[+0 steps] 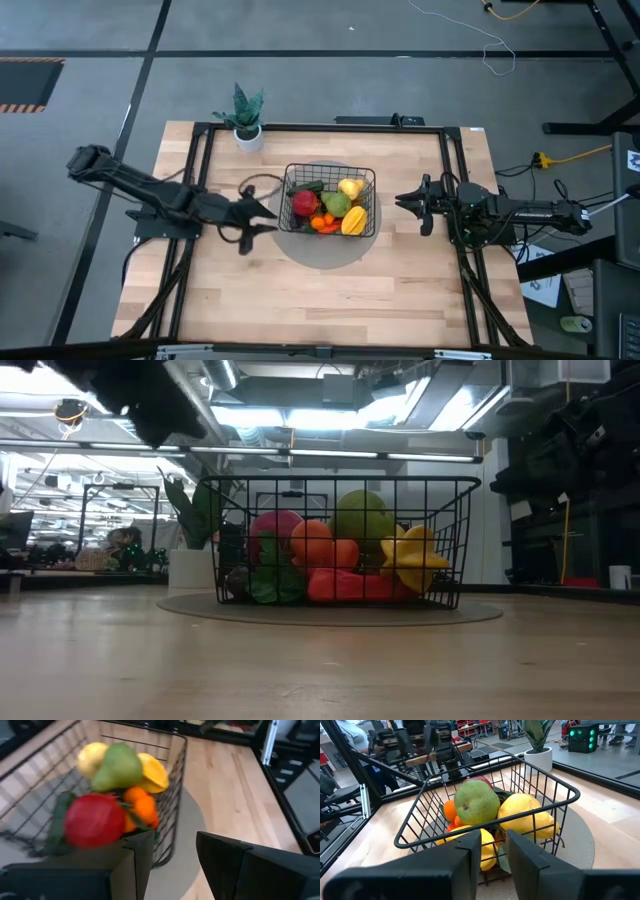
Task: Build produce basket
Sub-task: Return to Home Position
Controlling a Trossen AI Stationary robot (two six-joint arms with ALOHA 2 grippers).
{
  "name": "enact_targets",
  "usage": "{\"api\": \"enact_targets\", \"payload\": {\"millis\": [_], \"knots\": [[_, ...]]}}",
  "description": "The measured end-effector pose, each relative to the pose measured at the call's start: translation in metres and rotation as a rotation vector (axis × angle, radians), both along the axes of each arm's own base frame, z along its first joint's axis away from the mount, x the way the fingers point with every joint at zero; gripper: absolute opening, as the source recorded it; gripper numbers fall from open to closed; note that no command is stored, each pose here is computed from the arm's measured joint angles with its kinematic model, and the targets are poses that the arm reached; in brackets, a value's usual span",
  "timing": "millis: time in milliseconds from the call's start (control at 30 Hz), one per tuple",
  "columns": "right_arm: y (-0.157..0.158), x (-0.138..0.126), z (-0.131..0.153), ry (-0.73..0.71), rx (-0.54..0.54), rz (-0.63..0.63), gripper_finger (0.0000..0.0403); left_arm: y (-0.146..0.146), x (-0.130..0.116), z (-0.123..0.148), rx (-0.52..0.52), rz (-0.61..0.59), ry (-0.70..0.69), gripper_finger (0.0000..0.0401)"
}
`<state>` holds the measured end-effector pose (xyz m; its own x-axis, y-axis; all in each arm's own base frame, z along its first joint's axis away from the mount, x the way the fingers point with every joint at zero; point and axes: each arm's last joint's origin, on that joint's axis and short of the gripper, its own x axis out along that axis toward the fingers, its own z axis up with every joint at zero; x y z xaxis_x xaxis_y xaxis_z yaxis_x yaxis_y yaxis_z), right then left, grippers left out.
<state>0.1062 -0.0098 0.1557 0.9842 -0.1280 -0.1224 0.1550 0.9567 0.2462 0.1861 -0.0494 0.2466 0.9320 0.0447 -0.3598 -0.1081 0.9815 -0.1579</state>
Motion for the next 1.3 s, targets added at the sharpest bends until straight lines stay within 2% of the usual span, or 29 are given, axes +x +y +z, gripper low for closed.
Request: {"api": "enact_targets", "payload": {"millis": [233,400,600,867,1067,1300], "knots": [[0.0,0.0,0.0,0.001,-0.004,0.0,0.0087,0.015,-0.042,-0.019,-0.017,0.027,-0.11,0.0137],[0.0,0.0,0.0,0.0,-0.002,0.0,0.0087,0.021,-0.063,-0.035,-0.053,-0.005,-0.28,0.0137],[0.0,0.0,0.0,0.001,-0.004,0.001,0.0087,0.025,-0.082,-0.037,-0.048,-0.065,-0.457,0.0137],[0.0,0.0,0.0,0.0,-0.002,0.001,0.0087,0.029,-0.094,-0.043,0.022,-0.072,-0.555,0.0137],[0.0,0.0,0.0,0.0,-0.001,0.0,0.0087,0.029,-0.095,-0.056,-0.002,-0.076,-0.569,0.0137],[0.0,0.0,0.0,0.0,0.001,0.0,0.0087,0.03,-0.093,-0.063,0.026,-0.065,-0.551,0.0137]]}}
